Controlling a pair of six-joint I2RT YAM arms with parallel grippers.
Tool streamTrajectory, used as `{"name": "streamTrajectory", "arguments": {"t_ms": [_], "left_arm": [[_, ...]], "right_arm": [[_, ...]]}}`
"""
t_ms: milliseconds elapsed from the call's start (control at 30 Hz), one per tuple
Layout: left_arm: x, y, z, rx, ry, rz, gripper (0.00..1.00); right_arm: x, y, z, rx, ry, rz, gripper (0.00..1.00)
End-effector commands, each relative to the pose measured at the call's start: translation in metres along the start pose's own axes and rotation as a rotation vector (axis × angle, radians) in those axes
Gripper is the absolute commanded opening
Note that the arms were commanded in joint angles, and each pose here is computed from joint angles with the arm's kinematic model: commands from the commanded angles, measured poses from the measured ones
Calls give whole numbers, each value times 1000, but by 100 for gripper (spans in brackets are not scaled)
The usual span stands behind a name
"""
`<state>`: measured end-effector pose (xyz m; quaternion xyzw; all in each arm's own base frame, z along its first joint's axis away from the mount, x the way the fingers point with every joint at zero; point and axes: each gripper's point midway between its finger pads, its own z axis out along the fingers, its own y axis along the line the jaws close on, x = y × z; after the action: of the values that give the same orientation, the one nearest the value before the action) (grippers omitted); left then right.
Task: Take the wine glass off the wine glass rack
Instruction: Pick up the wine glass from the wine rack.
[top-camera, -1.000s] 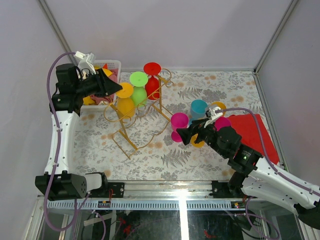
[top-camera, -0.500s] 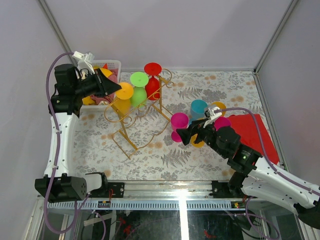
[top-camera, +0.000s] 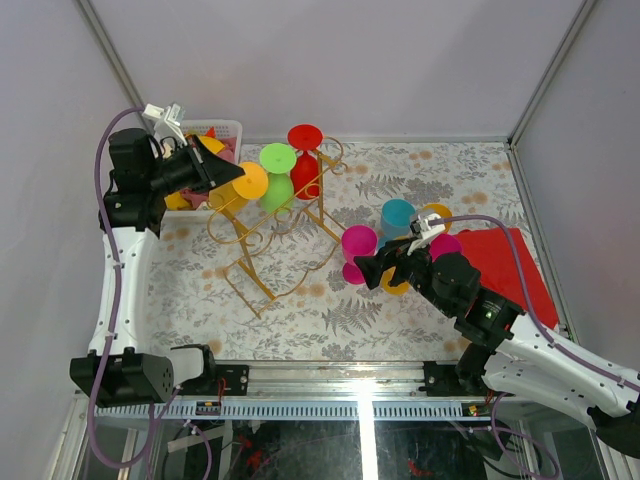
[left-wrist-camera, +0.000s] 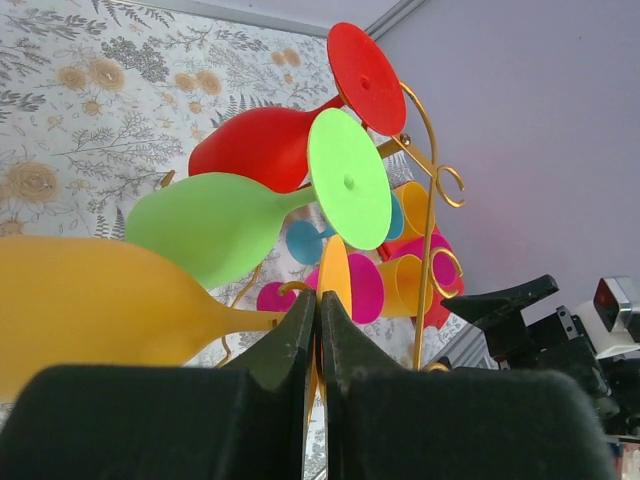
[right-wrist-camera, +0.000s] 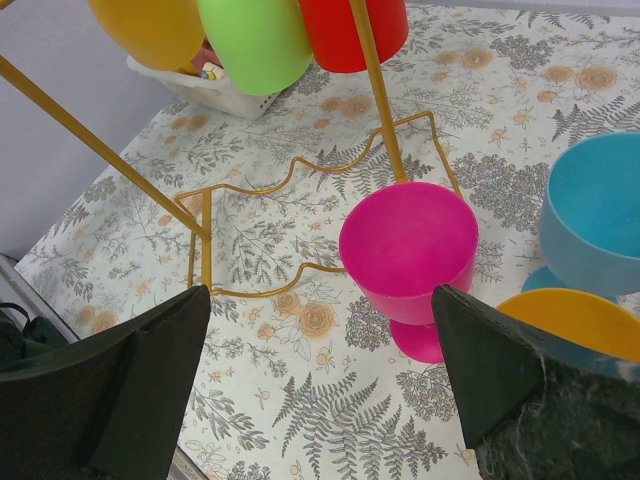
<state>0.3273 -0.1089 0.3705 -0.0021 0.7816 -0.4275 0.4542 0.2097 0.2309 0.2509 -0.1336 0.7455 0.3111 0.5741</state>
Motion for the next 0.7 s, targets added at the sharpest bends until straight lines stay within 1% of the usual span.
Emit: {"name": "streamTrajectory", "arguments": {"t_ms": [0,400,667], "left_arm": [[-8,-12,-3,44,-34,-16,0],[-23,-27,-12,51,-96,-17,0],[-34,-23,-8,36,-120,-28,0]], "right_arm": [[-31,2,-1,19,-81,15,99],[-27,-3,2,44,-67,-1,99],[-28,-4,1,49,-67,-1,99]]}}
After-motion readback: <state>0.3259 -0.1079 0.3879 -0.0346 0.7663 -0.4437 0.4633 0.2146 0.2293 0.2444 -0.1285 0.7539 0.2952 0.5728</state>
